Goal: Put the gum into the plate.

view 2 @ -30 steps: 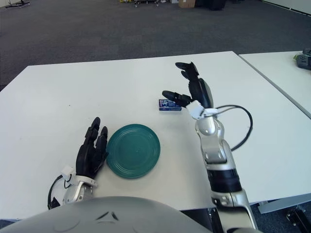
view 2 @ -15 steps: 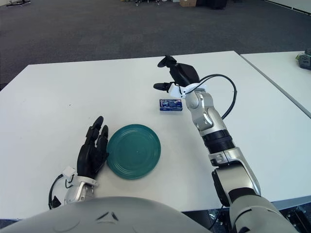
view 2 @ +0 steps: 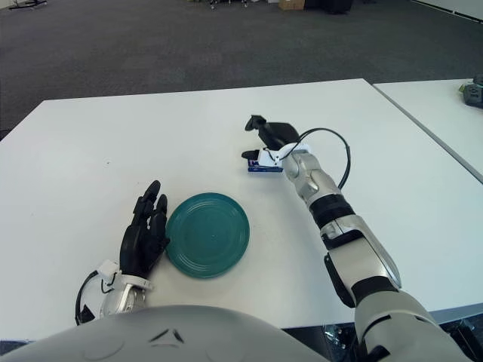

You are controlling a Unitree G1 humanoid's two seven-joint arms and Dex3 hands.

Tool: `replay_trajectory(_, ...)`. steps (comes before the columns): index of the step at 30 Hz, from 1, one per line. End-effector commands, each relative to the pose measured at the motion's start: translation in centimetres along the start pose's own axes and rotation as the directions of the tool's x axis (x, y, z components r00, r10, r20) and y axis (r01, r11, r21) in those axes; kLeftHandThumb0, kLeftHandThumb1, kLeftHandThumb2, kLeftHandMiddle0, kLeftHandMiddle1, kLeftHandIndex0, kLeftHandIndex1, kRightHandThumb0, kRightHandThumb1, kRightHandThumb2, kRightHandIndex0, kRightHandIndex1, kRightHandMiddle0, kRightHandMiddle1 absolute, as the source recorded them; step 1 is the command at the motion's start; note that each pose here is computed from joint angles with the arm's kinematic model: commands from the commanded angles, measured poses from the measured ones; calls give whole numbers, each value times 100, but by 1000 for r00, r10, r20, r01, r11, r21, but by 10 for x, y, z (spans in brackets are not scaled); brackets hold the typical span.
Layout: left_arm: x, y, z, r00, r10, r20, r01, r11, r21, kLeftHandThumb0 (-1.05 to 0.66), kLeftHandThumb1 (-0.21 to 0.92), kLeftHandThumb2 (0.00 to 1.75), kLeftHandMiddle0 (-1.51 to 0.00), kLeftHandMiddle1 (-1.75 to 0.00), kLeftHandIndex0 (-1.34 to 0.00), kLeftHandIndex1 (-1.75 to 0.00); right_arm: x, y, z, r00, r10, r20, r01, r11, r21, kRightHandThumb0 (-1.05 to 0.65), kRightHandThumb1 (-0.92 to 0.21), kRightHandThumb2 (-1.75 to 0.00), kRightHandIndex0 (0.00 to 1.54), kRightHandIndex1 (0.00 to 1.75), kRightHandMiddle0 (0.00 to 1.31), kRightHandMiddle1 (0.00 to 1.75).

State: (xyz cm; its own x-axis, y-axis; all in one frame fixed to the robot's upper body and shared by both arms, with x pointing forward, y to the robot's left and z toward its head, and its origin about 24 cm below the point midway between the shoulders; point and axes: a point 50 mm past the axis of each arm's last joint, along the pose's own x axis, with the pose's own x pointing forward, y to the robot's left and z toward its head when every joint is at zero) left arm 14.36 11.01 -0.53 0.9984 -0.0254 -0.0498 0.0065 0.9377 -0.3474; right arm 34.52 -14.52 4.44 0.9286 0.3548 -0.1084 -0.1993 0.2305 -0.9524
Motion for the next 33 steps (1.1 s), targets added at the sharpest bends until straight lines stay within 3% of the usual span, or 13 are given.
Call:
replay_trajectory(1,-4,4,-9,997,32,-69,-33,999,-13,-91,92,59,-7,0,0,-38,2,7,0,1000,11,4,-11,1000,-15,-73,-92,-53,55,8,7,94)
replay_trajectory(8,-4,6,-8,998,21,-67,-22,1000,-12,-93,92,59,-7,0,0,-41,-11,34,-12,993,110,-36,-111,994,-24,-73,-92,-54,51,6,1,93)
replay_trajectory(23,0,10,-12,997,12,-73,-15,999,-41,-94,92,54,-5,0,0,-33,-12,52,-22,971,208,-113,-212,977,-21,-77,-92,-61,43,1,0,83)
replay_trajectory(33,2,12,-13,998,-8,-62,5,999,-48,-96,92,52,-3,0,0,-31,-23,71,-31,947,273,-172,-281,959,-23,-78,-92,-68,37,0,0,74)
